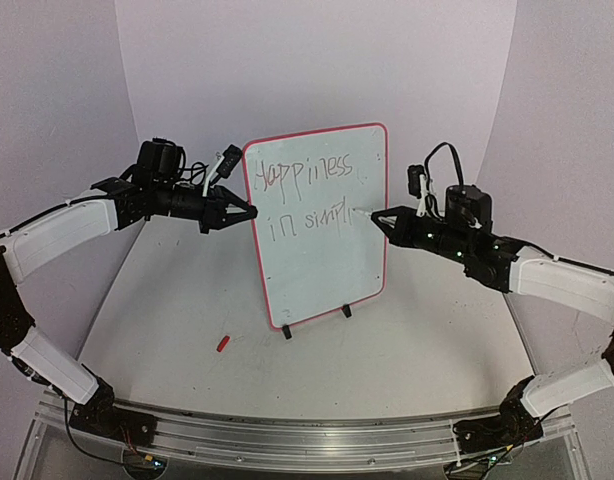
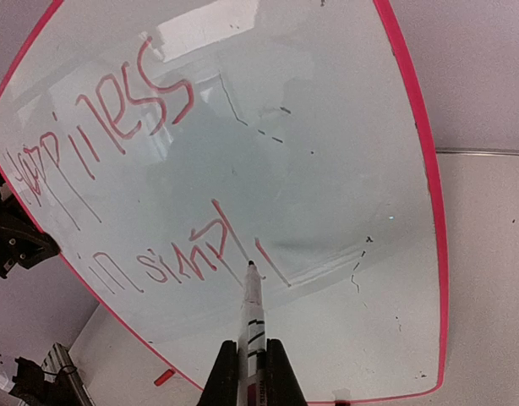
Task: Write a sentence on the whiteboard
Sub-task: Write on the whiteboard with the whiteboard.
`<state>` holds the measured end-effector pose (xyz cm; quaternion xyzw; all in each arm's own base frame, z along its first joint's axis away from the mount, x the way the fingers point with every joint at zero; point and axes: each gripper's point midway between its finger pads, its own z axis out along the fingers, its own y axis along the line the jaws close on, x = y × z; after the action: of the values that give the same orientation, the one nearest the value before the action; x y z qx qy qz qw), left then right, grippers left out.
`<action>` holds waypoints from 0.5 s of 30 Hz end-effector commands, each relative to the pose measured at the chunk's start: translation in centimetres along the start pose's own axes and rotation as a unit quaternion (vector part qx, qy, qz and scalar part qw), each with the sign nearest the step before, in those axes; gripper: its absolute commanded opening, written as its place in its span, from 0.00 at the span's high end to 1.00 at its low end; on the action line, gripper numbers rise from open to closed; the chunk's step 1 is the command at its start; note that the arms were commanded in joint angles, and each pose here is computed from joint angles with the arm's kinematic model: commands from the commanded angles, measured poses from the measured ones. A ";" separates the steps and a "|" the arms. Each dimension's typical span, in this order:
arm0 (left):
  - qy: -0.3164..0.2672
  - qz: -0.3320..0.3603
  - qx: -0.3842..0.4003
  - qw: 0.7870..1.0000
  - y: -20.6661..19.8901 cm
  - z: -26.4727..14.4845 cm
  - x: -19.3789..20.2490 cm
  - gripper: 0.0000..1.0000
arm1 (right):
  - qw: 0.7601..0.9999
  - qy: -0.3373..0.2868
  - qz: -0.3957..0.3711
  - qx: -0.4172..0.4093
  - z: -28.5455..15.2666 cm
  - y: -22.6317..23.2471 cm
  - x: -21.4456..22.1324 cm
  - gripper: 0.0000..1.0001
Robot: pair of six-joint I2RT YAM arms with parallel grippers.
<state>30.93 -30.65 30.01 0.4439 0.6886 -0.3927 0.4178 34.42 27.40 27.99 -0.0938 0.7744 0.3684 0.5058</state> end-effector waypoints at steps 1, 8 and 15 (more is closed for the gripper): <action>0.103 -0.052 0.014 0.993 -0.7 1.3 6.3 1.00 | 0.999 -0.036 -0.024 -0.025 0.1 2.1 -3.0 1.00; 0.105 -0.051 0.012 0.993 -0.6 1.3 6.3 1.00 | 0.999 -0.034 -0.030 -0.024 1.5 2.0 -3.1 1.00; 0.104 -0.051 0.012 0.993 -0.6 1.2 6.3 1.00 | 0.999 -0.035 -0.028 -0.009 1.8 1.4 -2.9 1.00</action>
<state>30.87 -30.71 30.01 0.4462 0.6870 -0.3923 0.4183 35.77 28.66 28.31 -0.1070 0.7711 0.3626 0.5123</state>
